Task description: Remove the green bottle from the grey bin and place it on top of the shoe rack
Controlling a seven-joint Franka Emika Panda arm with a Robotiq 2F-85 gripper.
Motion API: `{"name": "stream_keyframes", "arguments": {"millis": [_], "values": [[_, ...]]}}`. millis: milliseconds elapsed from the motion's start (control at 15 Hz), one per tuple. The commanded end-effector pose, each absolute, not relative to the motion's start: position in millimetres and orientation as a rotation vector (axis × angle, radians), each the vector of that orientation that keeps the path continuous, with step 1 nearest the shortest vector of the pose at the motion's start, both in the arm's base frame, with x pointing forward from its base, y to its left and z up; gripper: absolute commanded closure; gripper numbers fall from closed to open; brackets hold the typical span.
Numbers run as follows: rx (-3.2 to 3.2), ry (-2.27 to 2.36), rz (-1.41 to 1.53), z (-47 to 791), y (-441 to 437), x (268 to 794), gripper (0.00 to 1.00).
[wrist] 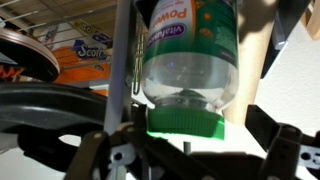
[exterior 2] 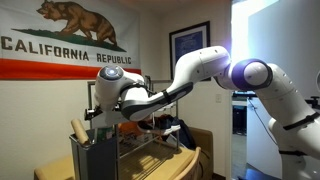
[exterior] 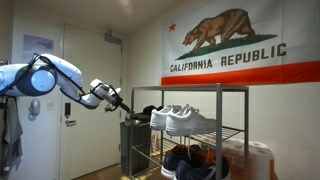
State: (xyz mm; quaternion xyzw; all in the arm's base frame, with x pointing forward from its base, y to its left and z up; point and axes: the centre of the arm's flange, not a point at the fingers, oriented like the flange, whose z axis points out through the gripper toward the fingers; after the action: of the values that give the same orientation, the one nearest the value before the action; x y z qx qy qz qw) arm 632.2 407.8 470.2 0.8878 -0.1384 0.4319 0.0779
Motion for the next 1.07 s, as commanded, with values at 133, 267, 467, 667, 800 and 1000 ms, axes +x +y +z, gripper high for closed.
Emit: {"name": "stream_keyframes", "arguments": {"millis": [133, 267, 467, 667, 800, 1000], "values": [[2.654, -0.409, 1.323, 467, 399, 626, 0.34], [2.651, -0.405, 1.326, 467, 399, 626, 0.51], [2.667, -0.395, 1.328, 470, 402, 624, 0.59], [2.693, -0.361, 1.306, 475, 409, 623, 0.59], [2.707, -0.331, 1.294, 478, 415, 622, 0.59], [2.707, -0.266, 1.284, 485, 429, 615, 0.59]]}}
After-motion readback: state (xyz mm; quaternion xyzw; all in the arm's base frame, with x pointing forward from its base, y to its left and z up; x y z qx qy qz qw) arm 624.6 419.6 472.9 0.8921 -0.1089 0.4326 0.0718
